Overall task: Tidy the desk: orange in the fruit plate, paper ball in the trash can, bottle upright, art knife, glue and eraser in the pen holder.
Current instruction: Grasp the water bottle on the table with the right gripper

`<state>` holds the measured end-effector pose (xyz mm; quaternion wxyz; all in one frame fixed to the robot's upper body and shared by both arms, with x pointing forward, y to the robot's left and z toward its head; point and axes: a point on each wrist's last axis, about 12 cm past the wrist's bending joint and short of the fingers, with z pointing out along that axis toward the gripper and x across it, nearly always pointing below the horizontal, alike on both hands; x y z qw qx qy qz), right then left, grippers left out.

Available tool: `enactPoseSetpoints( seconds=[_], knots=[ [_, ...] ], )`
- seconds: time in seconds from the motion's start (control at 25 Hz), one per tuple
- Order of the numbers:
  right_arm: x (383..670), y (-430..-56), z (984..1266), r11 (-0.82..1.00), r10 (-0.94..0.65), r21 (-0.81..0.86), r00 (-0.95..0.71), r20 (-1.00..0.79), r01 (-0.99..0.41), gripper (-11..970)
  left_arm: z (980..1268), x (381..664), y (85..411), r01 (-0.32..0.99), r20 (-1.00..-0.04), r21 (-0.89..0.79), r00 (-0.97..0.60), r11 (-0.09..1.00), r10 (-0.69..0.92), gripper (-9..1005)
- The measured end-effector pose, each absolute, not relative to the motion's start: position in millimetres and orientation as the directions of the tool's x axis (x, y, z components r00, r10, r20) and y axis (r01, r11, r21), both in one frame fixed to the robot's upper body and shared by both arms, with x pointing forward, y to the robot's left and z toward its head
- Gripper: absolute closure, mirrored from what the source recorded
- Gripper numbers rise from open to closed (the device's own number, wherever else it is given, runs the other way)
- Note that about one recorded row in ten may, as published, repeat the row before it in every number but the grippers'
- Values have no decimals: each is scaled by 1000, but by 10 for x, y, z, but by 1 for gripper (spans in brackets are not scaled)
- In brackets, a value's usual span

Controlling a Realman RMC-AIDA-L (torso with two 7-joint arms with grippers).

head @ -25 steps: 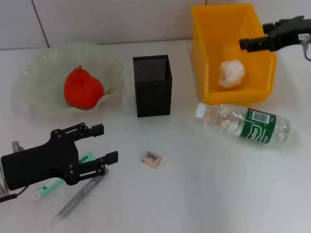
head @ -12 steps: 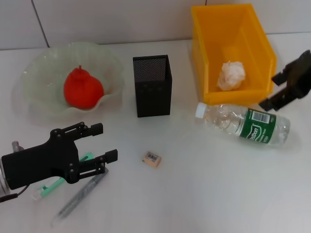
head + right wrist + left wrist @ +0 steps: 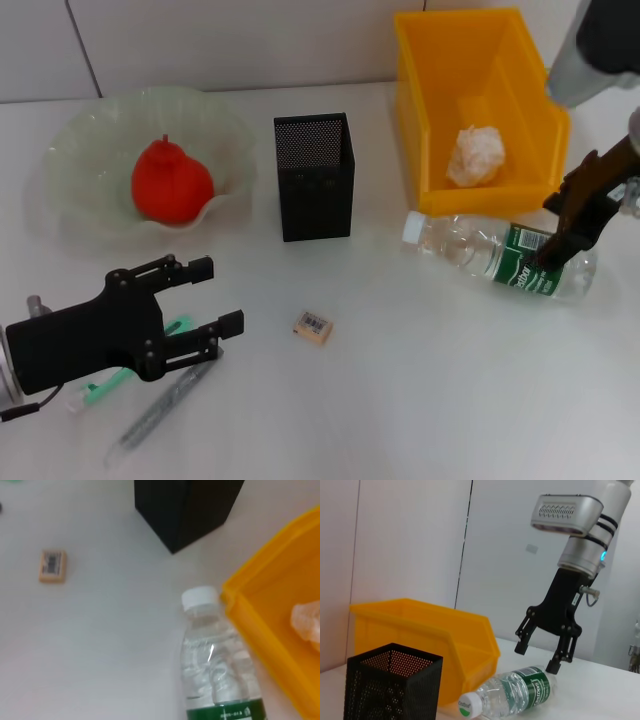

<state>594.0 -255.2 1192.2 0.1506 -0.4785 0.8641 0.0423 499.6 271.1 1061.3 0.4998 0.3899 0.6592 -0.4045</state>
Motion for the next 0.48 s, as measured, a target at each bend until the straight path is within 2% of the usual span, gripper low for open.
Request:
enactPoseSetpoints(
  seconds=[0.48],
  knots=[
    [6016,-2408,11629,537,-824,-77,-502,-261,-840,116,10607,4992,2715,919,-975,-139,-193,368,112,243]
  ],
)
